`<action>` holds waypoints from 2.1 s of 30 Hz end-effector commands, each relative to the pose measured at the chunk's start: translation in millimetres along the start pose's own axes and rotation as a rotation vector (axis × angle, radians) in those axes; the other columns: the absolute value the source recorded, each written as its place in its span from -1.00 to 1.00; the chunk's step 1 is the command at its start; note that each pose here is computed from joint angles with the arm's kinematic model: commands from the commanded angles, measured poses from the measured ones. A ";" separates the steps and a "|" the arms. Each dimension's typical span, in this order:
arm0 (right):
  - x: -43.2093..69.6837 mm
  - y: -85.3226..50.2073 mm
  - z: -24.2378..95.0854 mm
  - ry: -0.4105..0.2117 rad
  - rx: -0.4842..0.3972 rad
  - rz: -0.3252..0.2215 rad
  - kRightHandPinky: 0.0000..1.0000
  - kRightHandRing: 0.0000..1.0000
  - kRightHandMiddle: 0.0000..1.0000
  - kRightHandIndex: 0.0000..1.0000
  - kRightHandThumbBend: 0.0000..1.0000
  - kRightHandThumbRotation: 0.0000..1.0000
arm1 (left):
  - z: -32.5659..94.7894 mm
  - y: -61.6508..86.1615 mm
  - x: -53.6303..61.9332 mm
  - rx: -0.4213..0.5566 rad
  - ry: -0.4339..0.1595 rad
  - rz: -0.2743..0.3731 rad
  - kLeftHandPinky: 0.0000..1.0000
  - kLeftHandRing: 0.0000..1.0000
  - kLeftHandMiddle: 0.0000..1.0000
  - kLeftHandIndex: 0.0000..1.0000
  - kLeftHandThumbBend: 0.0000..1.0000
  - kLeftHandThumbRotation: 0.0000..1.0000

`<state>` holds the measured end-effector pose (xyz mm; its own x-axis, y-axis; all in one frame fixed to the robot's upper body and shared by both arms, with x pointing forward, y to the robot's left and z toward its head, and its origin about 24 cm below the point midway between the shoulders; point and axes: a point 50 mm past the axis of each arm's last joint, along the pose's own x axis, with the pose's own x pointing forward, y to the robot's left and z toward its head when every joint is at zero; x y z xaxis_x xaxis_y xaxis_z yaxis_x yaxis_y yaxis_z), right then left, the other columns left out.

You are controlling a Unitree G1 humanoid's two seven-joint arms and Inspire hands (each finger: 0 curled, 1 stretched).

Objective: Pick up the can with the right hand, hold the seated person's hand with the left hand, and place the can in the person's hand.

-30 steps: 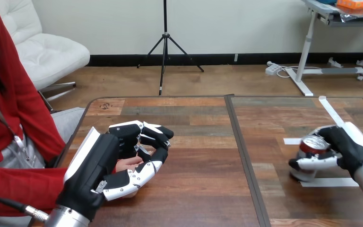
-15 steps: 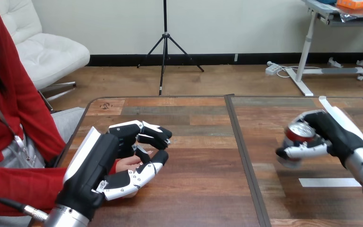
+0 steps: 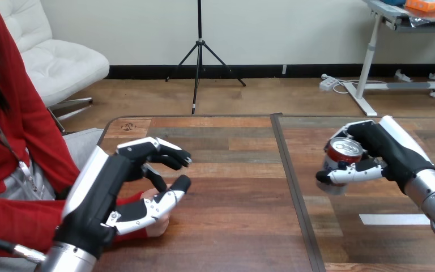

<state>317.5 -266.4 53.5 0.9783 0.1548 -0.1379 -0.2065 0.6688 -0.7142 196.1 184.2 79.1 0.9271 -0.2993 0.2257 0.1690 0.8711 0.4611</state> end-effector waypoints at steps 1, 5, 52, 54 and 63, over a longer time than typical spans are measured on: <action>2.1 -26.2 24.2 -0.109 -0.016 -0.075 -0.28 -0.19 -0.08 0.01 0.45 -1.00 | 24.3 16.1 12.9 0.129 -0.131 0.047 -0.13 0.27 0.31 0.12 0.03 -0.90; 0.6 -26.4 27.7 -0.122 -0.017 -0.070 -0.28 -0.19 -0.08 0.00 0.44 -1.00 | 26.4 19.2 12.0 0.211 -0.114 0.064 -0.10 0.28 0.33 0.19 0.21 -0.82; -2.3 -23.3 34.0 -0.152 -0.021 -0.047 -0.24 -0.17 -0.08 0.00 0.40 -1.00 | 4.1 39.8 33.9 0.828 0.045 -0.048 0.10 0.38 0.46 0.41 1.00 -0.53; -2.3 -23.3 34.1 -0.152 -0.022 -0.047 -0.24 -0.17 -0.08 0.00 0.40 -1.00 | 1.1 40.1 35.1 0.837 0.060 -0.072 0.13 0.40 0.47 0.41 1.00 -0.53; -2.1 -23.6 33.3 -0.157 -0.018 -0.050 -0.24 -0.17 -0.08 0.00 0.40 -1.00 | -11.1 41.5 39.2 0.849 0.112 -0.142 0.19 0.42 0.48 0.41 1.00 -0.50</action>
<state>309.8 -256.6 63.9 0.9666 0.2305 -0.1119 -0.2393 0.6558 -0.7160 231.2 212.6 91.9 0.9554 -0.2888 0.0620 0.0193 0.2703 0.9626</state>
